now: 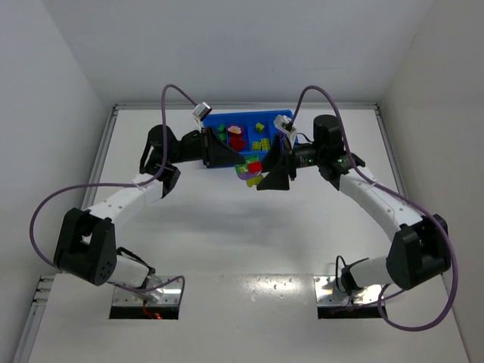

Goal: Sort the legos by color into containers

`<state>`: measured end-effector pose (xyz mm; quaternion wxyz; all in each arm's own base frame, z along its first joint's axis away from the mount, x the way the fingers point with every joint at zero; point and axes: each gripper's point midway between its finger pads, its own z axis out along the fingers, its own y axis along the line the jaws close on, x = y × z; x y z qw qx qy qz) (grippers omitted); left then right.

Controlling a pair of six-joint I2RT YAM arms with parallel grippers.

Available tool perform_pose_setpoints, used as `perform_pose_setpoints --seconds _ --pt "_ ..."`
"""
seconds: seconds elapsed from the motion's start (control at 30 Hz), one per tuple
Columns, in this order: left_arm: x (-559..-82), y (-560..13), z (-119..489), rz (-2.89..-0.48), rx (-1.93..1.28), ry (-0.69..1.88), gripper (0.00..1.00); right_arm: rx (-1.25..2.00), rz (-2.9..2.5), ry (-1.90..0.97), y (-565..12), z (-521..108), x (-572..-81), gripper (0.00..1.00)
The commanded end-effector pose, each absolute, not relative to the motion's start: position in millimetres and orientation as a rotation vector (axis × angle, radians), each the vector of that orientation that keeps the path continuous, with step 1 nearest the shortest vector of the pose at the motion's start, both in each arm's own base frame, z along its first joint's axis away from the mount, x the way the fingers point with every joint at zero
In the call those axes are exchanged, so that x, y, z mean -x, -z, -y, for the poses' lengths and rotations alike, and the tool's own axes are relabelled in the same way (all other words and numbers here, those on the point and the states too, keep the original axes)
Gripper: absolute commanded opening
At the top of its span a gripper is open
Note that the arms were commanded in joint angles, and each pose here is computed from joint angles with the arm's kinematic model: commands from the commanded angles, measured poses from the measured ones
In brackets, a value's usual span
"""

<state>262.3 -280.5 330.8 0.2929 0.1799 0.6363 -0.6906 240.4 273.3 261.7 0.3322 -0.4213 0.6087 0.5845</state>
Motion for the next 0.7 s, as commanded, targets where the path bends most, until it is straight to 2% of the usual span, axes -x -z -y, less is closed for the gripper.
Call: perform_pose_setpoints --seconds 0.0,0.07,0.1,0.2,0.67 --pt "-267 -326 278 -1.677 -0.510 1.808 0.00 1.180 -1.446 -1.503 -294 -277 -238 0.75" --pt "-267 -326 278 -1.677 -0.510 1.808 0.00 1.180 -1.446 -1.503 -294 -277 -238 0.70" --pt "-267 -326 278 -1.677 -0.510 1.808 0.00 1.177 -1.442 -1.490 -297 -278 -240 0.62" --pt "-267 -326 278 -1.677 -0.510 1.808 0.00 1.170 -1.459 -1.500 -290 -278 -241 0.48" --pt "-267 -331 278 -1.656 -0.490 1.833 0.00 1.131 -1.499 -1.514 -286 -283 -246 0.49"
